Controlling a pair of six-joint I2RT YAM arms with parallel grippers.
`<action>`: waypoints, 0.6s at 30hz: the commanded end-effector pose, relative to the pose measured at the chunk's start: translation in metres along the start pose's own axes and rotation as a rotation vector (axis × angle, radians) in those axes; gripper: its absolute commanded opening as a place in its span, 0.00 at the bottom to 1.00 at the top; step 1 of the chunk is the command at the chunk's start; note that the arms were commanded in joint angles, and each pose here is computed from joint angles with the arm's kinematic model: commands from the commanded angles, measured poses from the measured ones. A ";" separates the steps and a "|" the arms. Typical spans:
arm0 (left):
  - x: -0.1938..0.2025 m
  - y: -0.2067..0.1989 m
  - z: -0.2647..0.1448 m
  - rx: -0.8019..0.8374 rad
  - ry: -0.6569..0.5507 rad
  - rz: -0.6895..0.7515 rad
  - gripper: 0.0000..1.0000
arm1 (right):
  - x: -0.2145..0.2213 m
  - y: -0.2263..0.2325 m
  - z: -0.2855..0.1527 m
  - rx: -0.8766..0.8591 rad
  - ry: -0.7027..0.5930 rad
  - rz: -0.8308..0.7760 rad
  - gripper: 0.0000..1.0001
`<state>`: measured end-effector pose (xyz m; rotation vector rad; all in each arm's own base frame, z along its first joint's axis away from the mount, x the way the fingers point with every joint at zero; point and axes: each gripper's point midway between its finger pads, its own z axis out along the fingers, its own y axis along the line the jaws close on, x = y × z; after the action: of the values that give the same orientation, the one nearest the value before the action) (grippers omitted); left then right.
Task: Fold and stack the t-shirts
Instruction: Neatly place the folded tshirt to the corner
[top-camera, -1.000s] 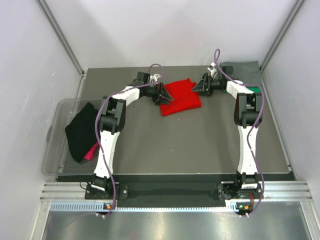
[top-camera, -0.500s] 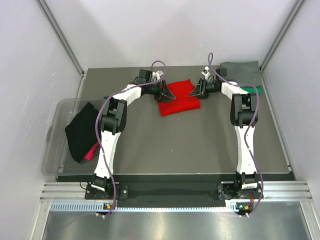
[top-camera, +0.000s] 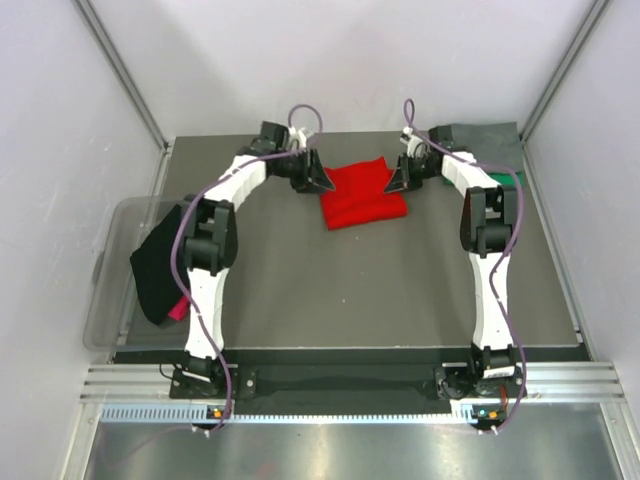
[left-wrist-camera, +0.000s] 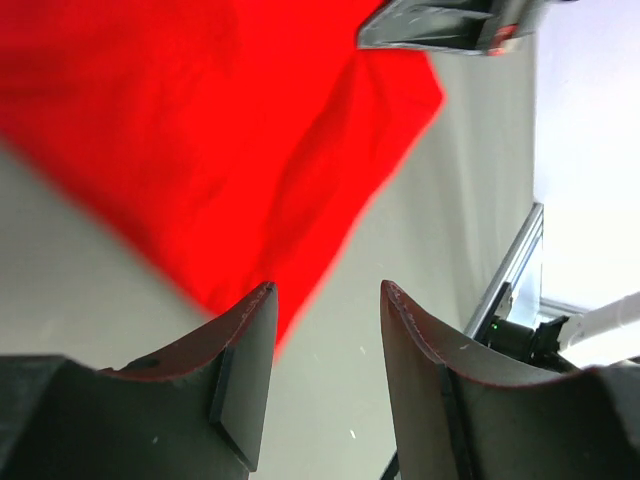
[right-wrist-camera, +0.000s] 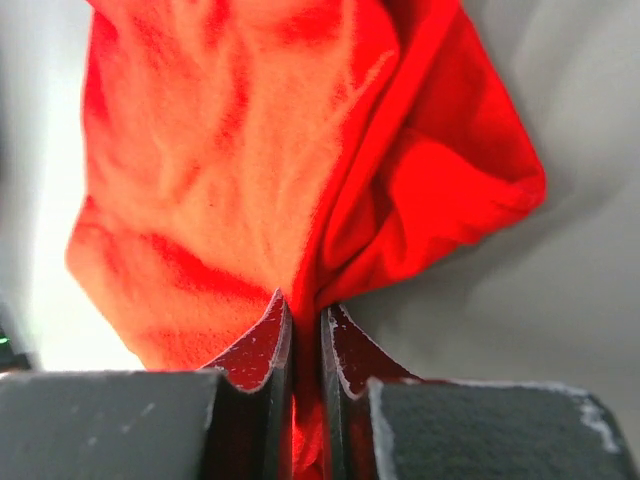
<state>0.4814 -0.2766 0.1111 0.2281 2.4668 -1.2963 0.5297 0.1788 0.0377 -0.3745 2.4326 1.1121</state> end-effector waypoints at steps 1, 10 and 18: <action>-0.029 -0.044 -0.070 -0.008 -0.125 0.153 0.50 | -0.043 0.013 -0.051 0.181 -0.087 -0.237 0.00; -0.029 -0.055 -0.113 -0.092 -0.198 0.224 0.52 | -0.099 -0.037 -0.126 0.358 -0.283 -0.202 0.00; -0.024 -0.059 -0.128 -0.138 -0.233 0.261 0.52 | -0.146 -0.038 -0.183 0.419 -0.448 -0.220 0.00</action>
<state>0.4633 -0.2111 0.2048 0.2871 2.2971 -1.0426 0.5964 0.0327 0.1127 -0.2008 2.2872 0.5820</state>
